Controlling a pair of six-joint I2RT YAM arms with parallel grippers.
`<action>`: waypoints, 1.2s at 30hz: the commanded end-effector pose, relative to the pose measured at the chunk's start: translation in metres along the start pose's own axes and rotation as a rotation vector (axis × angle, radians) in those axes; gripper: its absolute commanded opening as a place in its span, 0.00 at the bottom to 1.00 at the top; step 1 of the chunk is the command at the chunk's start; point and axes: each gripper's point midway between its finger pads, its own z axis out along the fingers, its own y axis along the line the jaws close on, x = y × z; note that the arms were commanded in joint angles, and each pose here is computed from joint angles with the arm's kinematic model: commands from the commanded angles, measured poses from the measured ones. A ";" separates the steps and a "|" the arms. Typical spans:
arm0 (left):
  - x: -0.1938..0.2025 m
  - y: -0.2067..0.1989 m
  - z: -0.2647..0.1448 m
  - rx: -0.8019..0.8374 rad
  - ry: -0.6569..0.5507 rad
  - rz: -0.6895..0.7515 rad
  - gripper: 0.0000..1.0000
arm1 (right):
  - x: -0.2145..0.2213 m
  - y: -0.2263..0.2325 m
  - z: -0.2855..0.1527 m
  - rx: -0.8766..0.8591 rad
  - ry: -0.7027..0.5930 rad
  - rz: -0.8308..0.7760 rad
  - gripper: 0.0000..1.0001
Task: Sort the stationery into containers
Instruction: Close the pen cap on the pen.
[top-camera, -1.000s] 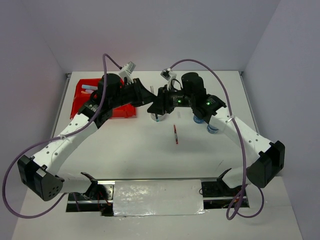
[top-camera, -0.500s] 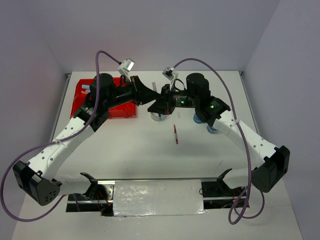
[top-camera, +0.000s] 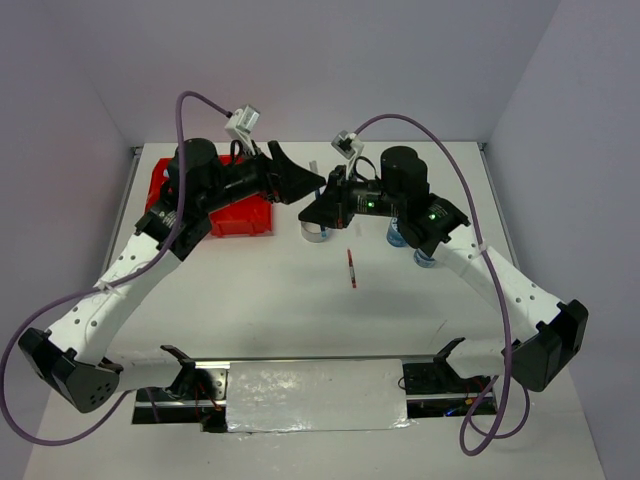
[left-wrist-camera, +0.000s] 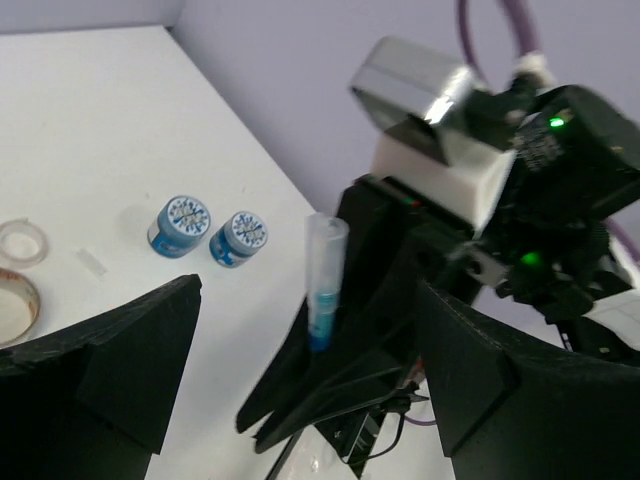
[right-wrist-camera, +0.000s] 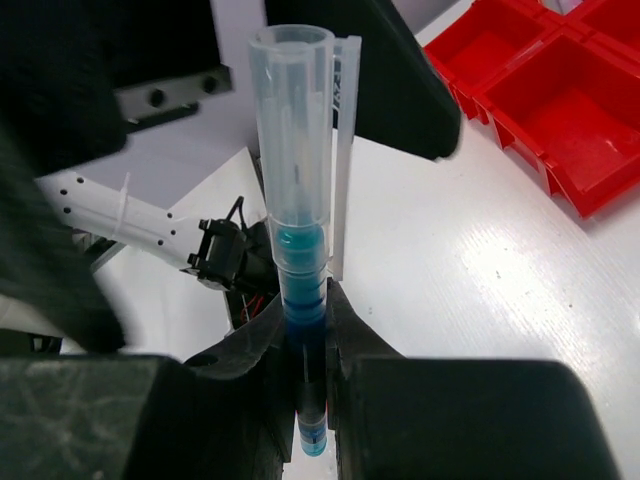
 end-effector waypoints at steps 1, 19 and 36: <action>-0.025 -0.036 -0.007 0.106 -0.055 0.074 0.99 | -0.016 0.004 -0.004 0.000 -0.056 -0.055 0.00; -0.036 -0.036 0.000 0.112 -0.089 0.100 0.81 | -0.013 0.005 -0.005 0.000 -0.037 -0.045 0.00; -0.044 -0.041 0.000 0.135 -0.114 0.124 0.57 | -0.003 0.003 -0.003 -0.003 -0.016 -0.027 0.00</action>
